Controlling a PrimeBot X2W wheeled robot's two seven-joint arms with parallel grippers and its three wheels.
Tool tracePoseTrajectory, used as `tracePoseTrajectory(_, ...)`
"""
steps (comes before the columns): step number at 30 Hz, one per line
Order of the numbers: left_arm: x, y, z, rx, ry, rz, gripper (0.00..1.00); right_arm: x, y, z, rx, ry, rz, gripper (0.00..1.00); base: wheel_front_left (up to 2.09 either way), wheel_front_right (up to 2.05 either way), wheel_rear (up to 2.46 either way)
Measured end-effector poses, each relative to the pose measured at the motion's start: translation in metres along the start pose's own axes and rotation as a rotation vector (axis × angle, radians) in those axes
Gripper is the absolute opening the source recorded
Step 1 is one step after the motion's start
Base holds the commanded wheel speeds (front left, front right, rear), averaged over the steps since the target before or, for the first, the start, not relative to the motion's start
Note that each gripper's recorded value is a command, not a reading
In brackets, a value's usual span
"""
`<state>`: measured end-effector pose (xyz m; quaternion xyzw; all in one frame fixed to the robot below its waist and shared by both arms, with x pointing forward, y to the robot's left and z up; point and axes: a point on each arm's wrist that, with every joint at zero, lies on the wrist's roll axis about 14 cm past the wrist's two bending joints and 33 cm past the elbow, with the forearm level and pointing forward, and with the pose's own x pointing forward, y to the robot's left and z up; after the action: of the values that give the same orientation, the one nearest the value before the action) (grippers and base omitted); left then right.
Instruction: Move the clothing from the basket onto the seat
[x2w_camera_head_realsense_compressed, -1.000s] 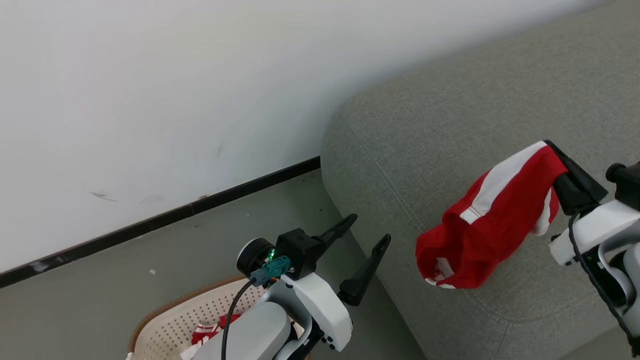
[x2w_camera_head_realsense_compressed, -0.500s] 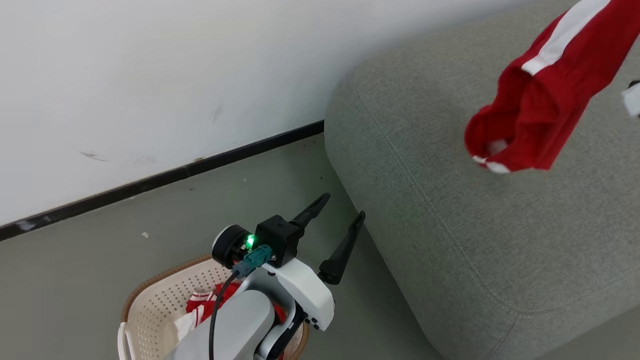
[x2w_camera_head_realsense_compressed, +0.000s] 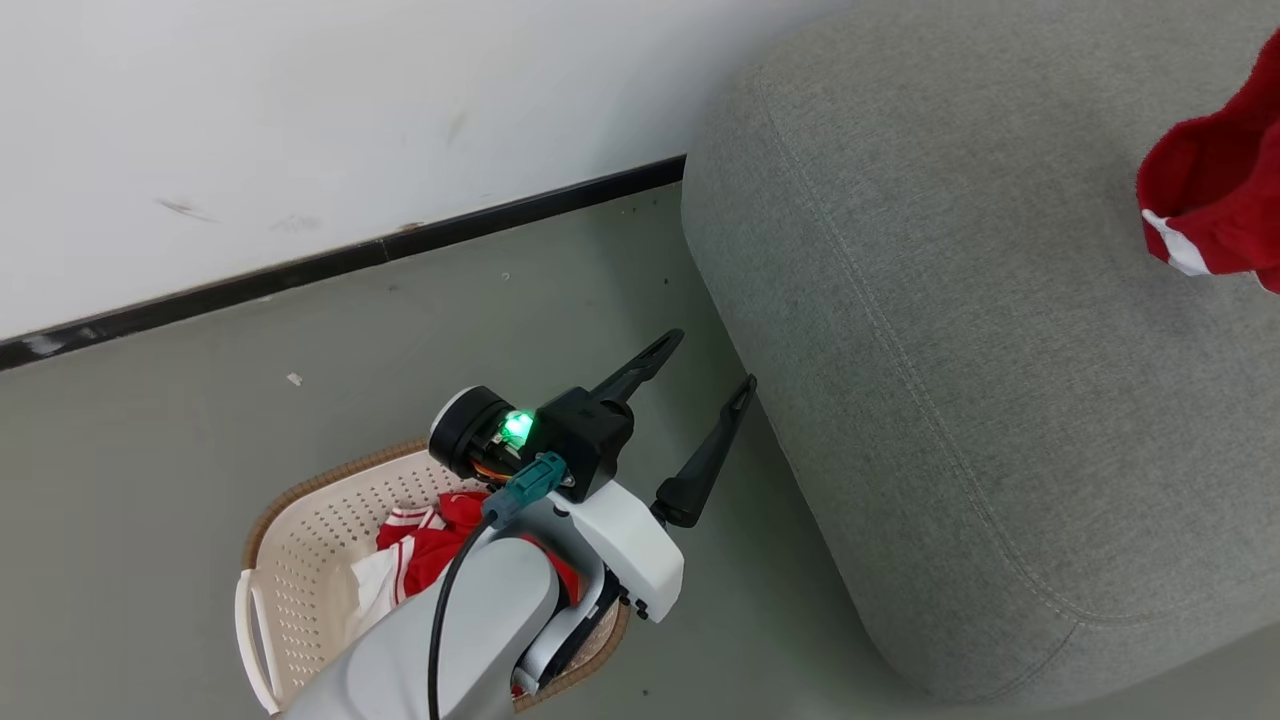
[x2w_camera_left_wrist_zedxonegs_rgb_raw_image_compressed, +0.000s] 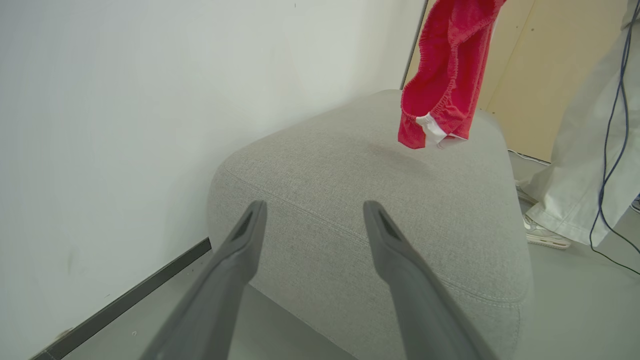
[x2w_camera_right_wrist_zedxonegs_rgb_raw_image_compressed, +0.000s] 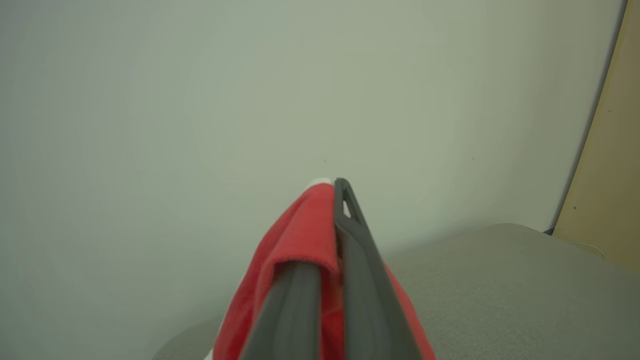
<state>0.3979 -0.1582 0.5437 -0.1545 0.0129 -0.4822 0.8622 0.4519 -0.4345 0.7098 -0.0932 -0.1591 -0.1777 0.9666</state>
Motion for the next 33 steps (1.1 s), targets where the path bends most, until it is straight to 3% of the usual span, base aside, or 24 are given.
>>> tracePoseTrajectory(6,0.003,0.006,-0.004,0.003,0.012,-0.012,1.00,0.001,-0.002,-0.047,0.024,0.094,-0.043,0.00,0.00,0.00,0.00)
tracePoseTrajectory(18,0.005,0.024,-0.020,-0.019,0.043,-0.005,1.00,-0.036,0.063,-0.172,-0.054,0.387,0.094,0.00,0.00,0.00,0.00)
tracePoseTrajectory(27,0.004,0.040,-0.027,-0.026,0.057,0.019,1.00,-0.053,0.097,-0.217,-0.036,0.485,0.139,0.00,0.00,0.00,0.00)
tracePoseTrajectory(29,0.003,0.043,-0.029,-0.028,0.060,0.022,1.00,-0.057,0.104,-0.224,-0.025,0.501,0.145,0.30,0.00,0.00,0.00)
tracePoseTrajectory(30,0.002,0.044,-0.030,-0.028,0.062,0.025,1.00,-0.059,0.108,-0.228,-0.018,0.509,0.149,0.38,0.00,0.00,0.00)
tracePoseTrajectory(31,0.001,0.046,-0.031,-0.026,0.065,0.030,1.00,-0.062,0.112,-0.231,-0.012,0.518,0.154,0.73,0.00,0.00,0.00)
tracePoseTrajectory(32,0.000,0.048,-0.031,-0.023,0.065,0.035,1.00,-0.065,0.117,-0.233,-0.008,0.523,0.161,1.00,0.00,0.00,0.00)
tracePoseTrajectory(33,-0.001,0.050,-0.031,-0.018,0.067,0.041,1.00,-0.066,0.121,-0.234,-0.001,0.524,0.167,1.00,0.00,0.00,0.00)
